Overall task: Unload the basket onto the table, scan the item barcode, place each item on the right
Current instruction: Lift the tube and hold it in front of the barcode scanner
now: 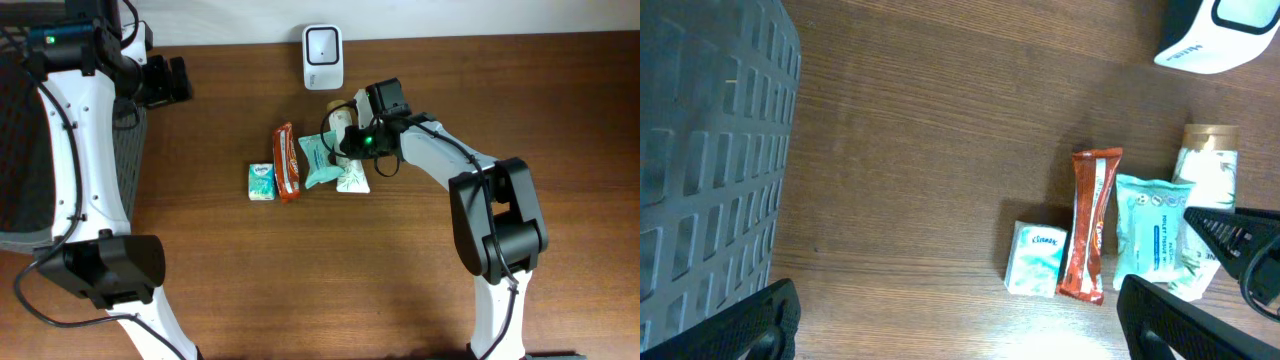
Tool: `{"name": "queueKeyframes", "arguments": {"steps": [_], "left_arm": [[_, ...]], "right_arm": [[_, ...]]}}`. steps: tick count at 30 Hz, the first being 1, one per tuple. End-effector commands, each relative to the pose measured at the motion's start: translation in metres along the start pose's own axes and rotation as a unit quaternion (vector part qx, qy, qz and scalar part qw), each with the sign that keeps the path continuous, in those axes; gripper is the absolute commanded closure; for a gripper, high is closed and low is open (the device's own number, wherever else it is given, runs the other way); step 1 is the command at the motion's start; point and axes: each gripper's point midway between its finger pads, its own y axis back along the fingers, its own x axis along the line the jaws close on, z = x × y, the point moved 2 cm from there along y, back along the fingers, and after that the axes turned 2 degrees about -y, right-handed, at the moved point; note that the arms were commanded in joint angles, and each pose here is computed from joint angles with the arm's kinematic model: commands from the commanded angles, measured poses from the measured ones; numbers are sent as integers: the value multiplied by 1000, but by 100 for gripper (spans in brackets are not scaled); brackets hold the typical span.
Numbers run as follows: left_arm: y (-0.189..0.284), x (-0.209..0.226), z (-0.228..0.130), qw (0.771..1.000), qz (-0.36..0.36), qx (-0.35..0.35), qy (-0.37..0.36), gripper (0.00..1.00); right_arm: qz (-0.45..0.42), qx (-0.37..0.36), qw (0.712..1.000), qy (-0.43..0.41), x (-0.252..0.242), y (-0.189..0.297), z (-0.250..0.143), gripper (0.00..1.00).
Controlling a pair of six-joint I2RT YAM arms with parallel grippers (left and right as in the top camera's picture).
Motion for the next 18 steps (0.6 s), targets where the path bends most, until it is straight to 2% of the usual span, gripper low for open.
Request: {"name": "queueKeyframes", "arguments": {"steps": [1,5,10,13,15,18], "left_arm": [[2,-1,0,1000,-7,-3,-4,1],[2,-1,0,1000,-7,-3,-4,1],[2,-1,0,1000,-7,-3,-4,1],[2,-1,0,1000,-7,-3,-4,1],[2,-1,0,1000,-7,-3,-4,1],[2,-1,0,1000,-7,-3,-4,1]], "right_arm": [[-12,-1,1000,4,2,3,1,96],[-23,-26,999,16,16,38,25,96],[-17,-89,995,49,50,101,75,96],[6,-180,981,76,70,121,120,96],[27,-259,960,100,82,129,152,96],[13,-332,937,108,78,123,181,96]]}}
